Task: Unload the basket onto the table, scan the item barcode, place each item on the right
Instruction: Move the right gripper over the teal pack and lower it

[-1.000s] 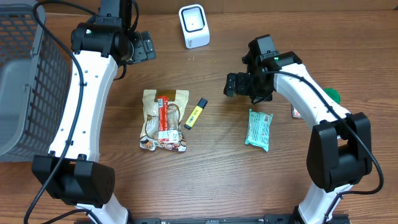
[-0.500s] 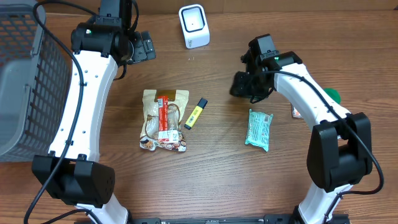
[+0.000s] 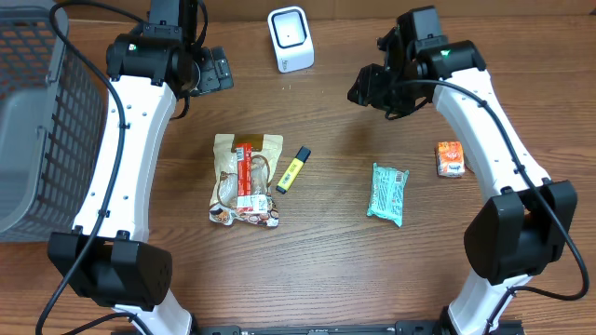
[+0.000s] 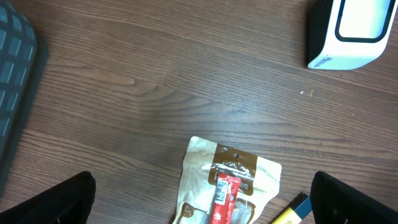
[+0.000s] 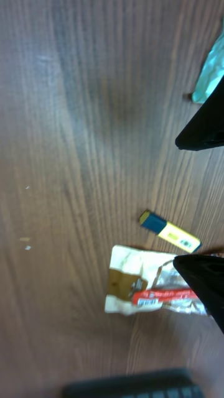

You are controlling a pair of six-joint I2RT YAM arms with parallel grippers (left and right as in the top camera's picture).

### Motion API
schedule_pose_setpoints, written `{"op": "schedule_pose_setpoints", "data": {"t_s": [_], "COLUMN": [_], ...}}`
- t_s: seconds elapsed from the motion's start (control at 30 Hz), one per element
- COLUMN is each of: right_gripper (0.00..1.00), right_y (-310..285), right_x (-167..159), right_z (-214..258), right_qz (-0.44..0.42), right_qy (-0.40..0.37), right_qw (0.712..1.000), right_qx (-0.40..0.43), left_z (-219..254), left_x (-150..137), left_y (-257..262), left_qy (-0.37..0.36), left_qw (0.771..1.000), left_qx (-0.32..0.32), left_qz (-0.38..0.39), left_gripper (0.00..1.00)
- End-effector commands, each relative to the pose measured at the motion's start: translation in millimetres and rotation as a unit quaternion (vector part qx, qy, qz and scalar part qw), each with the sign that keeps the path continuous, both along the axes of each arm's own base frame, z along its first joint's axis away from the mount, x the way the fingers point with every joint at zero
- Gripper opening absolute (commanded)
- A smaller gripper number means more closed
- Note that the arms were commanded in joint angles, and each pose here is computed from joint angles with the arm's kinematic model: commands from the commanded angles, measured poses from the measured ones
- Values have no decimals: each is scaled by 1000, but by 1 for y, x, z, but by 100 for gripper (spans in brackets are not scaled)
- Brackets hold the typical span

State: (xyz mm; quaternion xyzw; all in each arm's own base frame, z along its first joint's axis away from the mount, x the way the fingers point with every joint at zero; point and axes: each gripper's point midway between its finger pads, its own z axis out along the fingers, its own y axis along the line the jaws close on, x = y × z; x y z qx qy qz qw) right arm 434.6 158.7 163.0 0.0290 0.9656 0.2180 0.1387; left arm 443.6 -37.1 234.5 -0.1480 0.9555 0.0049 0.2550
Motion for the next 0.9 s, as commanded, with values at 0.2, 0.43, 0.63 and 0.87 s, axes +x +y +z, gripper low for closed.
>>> {"op": "schedule_pose_setpoints", "data": {"t_s": [0.2,0.43,0.63,0.87], "right_gripper": [55,56,56,56], "right_y": [16,-46,-89,-104], "right_x": [-48,-95,-127,-148], "right_z": [-54,-73,-84,-130], "right_qz": [-29,-82,-108,-136], "right_qy": [77,153,236,288], "right_qw": [989,944,916,913], "right_qx": [-123,-282,-306,-255], "left_z": [19,19,19,19], "left_x": [-1,-1,-1,-1], "left_y": [0,0,0,0], "left_qy": [-23,-23,-23,-23], "left_qw": [1000,1000,1000,1000], "left_qx": [3,3,3,3], "left_qz": [-6,-6,-6,-6], "left_gripper": [99,100,100,100]}}
